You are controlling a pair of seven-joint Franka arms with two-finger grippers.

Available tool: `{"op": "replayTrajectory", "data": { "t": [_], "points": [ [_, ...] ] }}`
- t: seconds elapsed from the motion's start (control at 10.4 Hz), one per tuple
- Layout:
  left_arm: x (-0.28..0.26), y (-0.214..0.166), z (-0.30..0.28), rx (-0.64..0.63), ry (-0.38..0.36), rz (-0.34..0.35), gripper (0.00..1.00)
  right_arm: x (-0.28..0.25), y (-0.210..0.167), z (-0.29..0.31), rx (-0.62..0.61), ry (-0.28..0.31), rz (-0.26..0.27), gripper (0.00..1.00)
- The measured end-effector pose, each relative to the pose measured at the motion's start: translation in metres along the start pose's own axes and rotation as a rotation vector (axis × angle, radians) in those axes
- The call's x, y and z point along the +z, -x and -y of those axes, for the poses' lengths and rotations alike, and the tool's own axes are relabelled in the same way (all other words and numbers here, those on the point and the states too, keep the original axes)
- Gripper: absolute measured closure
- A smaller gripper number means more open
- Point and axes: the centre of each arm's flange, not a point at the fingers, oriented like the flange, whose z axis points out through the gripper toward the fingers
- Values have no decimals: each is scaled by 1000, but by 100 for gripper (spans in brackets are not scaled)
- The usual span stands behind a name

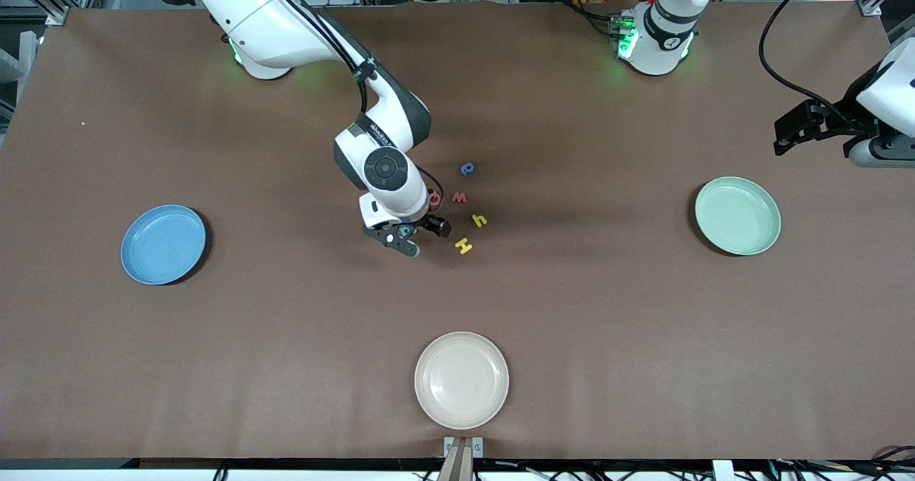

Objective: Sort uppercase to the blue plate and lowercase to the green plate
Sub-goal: 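Move the right gripper over the blue M among the letters, then lower the right gripper and grasp the blue M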

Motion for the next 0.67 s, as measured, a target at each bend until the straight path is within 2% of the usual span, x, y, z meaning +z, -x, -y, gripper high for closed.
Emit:
{"op": "replayTrajectory", "data": {
  "t": [0.29,0.67],
  "points": [
    [2,2,0,1,0,15,0,28,6,2,47,-2,-15,0],
    [3,2,0,1,0,22,0,31,8,3,71,-1,-6,1]
  ]
}}
